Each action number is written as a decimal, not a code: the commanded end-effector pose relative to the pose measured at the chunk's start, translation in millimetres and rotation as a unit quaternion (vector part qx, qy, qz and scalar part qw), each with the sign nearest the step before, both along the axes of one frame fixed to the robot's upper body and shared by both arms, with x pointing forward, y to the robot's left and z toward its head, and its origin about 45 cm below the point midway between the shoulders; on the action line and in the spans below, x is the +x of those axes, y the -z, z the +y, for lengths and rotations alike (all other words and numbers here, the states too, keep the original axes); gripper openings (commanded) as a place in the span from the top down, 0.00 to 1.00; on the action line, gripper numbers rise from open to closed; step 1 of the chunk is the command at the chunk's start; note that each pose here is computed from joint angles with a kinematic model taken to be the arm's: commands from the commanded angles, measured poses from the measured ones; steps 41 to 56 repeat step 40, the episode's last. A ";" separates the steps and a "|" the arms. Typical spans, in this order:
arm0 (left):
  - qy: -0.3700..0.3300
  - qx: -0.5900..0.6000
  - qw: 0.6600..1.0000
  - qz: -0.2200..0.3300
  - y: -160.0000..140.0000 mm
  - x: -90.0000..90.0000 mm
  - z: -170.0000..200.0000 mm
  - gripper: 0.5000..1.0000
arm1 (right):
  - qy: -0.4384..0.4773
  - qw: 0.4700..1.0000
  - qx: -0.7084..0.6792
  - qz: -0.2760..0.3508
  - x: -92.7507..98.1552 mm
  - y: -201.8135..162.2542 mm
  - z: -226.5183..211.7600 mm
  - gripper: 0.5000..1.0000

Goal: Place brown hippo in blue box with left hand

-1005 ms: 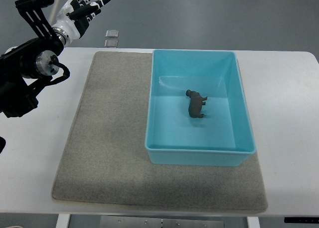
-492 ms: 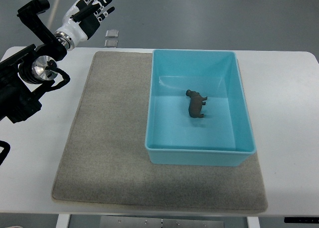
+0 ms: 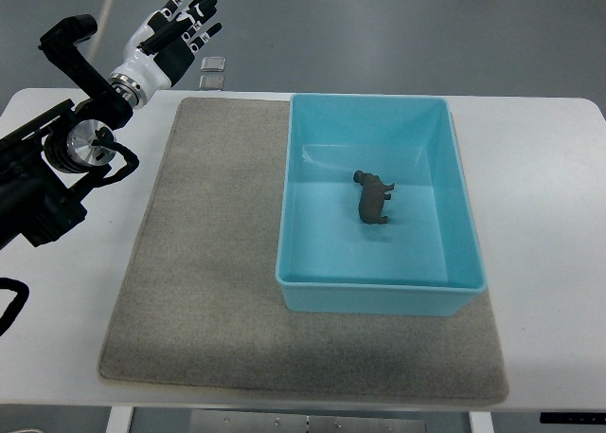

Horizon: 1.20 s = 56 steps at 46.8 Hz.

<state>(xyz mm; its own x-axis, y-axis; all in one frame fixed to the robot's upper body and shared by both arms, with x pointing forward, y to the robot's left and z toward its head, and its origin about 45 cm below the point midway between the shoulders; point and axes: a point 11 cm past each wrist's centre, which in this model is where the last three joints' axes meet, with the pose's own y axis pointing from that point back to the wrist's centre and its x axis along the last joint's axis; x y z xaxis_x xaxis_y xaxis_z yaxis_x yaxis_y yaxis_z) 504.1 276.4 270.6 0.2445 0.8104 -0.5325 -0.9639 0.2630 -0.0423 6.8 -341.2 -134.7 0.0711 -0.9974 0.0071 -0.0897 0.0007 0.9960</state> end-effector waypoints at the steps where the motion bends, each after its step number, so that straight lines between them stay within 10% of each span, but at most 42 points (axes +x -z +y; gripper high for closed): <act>1: 0.000 0.001 1.000 -0.001 -0.9 0.2 0.3 0.01 | 0.000 1.000 0.000 0.000 0.0 0.0 0.0 0.13; 56: -0.006 0.005 1.000 0.003 3.4 -0.3 5.5 0.01 | -0.007 1.000 0.008 0.000 1.4 0.2 3.7 0.13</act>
